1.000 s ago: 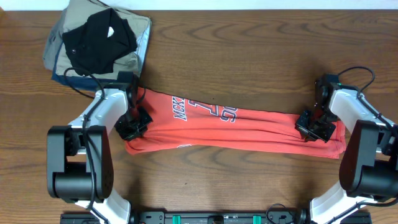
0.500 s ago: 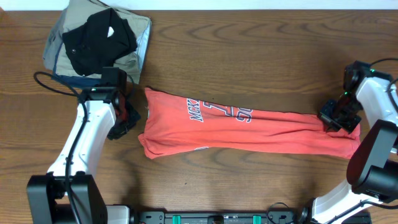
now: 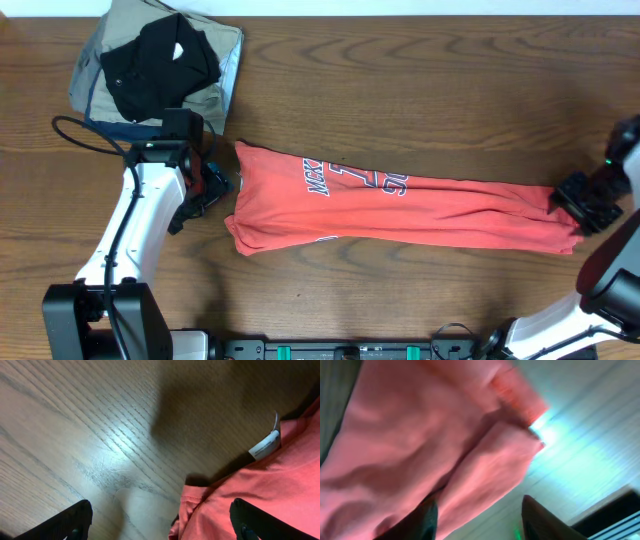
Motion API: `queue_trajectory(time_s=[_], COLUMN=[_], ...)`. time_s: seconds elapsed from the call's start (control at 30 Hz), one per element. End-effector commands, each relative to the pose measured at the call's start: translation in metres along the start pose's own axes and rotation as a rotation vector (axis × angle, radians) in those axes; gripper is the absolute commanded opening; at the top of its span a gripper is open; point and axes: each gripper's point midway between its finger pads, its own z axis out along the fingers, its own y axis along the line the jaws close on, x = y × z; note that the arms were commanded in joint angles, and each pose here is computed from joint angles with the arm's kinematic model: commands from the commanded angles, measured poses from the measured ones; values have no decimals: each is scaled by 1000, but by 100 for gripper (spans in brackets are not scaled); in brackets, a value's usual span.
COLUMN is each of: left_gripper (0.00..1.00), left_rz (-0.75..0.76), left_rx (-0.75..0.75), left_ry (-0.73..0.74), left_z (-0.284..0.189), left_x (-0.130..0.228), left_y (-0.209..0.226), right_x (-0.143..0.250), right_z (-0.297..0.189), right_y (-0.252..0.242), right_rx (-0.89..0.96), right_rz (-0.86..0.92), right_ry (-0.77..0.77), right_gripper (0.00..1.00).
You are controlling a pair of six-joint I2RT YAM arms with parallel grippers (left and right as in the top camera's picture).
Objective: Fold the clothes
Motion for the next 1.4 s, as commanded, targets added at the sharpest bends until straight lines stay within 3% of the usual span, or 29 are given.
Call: queue_trajectory(time_s=[0.0, 0.1, 0.33, 0.43, 0.6, 0.77, 0.97, 1.37], left_gripper=[89, 89, 89, 89, 89, 89, 89, 89], left_rz=[-7, -6, -6, -5, -3, -4, -4, 14], left_rx=[-19, -23, -23, -28, -32, -32, -29, -27], left_ry=[3, 9, 15, 20, 26, 25, 22, 19], left_z=[1, 1, 1, 1, 1, 1, 1, 1], left_x=[1, 3, 4, 5, 7, 7, 6, 5], left_y=[5, 6, 6, 7, 8, 8, 8, 7], right_x=[-11, -17, -45, -60, -73, -80, -69, -52], right_z=[-1, 1, 14, 17, 14, 14, 22, 46], right_y=[-14, -27, -29, -25, -21, -15, -20, -15], right_rx=[-21, -32, -95, -122, -139, -115, -71, -105], right_rz=[85, 145, 192, 183, 147, -117, -302, -323], right_ry=[-1, -2, -97, -164, -216, -268, -226, -109], right_gripper=[55, 56, 77, 99, 99, 99, 99, 99])
